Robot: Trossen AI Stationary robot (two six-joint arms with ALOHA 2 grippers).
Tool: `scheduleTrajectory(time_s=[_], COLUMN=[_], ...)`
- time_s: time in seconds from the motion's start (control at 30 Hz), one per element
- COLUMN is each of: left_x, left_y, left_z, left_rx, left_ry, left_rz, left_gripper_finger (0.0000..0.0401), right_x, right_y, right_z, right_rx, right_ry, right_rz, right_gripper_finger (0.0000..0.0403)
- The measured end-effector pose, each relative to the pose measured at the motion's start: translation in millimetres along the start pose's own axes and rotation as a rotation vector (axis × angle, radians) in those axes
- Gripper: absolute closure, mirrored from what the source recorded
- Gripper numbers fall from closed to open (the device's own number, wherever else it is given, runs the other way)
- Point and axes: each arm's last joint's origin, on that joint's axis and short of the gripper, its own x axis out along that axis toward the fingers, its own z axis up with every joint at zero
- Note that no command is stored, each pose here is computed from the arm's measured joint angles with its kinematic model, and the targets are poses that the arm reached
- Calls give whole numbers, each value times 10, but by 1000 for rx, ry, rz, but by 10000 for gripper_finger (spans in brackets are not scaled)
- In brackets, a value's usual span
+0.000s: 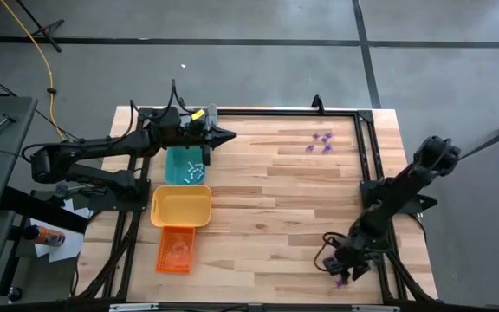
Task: Sort Halloween decoration
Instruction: Put the black skull toy in the white bin
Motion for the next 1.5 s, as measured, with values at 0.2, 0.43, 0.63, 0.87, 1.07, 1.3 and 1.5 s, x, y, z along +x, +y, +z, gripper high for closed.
scheduleTrajectory(time_s=[0.2,0.43,0.63,0.87,1.07,1.3,1.5], left_x=[0,0,0,0,0,0,0], left_y=[0,0,0,1,0,0,0], left_z=[-1,-1,-2,-3,-3,-3,-3], left_rx=[0,0,0,0,0,0,-1], left_ry=[1,1,1,2,2,2,2], left_rz=[0,0,0,0,0,0,0], left_gripper_finger=[401,401,401,401,401,401,401], right_x=[141,163,178,174,174,171,172], right_y=[24,2,-61,-83,-83,-75,-68], right_z=[81,92,95,115,116,124,117], right_rx=[-16,-6,5,-6,12,13,10], right_ry=[-3,-13,-48,-70,-72,-85,-74], right_rz=[-27,-48,-87,-106,-105,-92,-90], right_gripper_finger=[242,242,242,242,242,242,242])
